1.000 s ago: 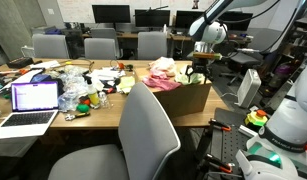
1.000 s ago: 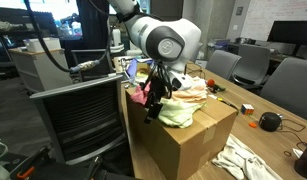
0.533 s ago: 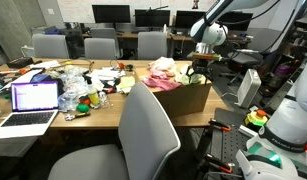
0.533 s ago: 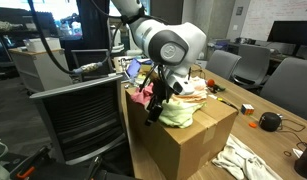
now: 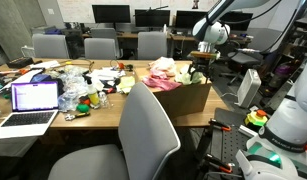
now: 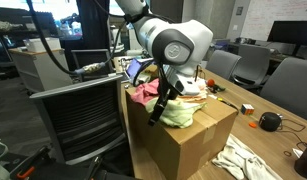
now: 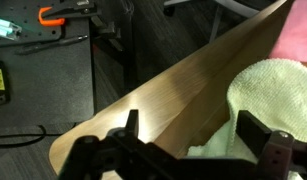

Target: Pick up the light green cloth from the box and put it on the headrest of the chair

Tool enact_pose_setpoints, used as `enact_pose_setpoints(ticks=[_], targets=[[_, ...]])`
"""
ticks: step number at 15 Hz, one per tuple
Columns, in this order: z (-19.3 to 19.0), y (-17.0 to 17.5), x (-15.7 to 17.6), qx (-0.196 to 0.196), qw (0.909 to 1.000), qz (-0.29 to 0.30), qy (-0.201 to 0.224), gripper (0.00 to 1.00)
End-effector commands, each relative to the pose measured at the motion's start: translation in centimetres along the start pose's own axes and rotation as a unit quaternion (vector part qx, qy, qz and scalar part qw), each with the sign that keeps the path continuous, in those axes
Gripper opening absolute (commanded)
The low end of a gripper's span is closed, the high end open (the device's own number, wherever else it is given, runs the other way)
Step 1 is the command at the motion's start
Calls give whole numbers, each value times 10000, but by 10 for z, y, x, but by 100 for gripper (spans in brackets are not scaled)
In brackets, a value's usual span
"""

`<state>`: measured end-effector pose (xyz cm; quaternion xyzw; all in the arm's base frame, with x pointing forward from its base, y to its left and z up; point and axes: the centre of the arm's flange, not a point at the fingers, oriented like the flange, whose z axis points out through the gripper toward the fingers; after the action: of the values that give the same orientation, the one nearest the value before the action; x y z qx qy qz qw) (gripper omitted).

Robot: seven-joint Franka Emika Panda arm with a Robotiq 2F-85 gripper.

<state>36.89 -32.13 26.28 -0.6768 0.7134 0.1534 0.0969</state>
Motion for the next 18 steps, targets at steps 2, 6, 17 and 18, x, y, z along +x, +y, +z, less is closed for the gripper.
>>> enact_pose_setpoints(ticks=[2, 6, 17, 18], targets=[[-13, -6, -1, 25, 9982, 532, 285, 100], [-18, -8, -1, -56, 9969, 681, 382, 73], [-22, -9, -16, -25, 9969, 641, 446, 0], [-25, -9, -22, 7, 9972, 573, 482, 0]])
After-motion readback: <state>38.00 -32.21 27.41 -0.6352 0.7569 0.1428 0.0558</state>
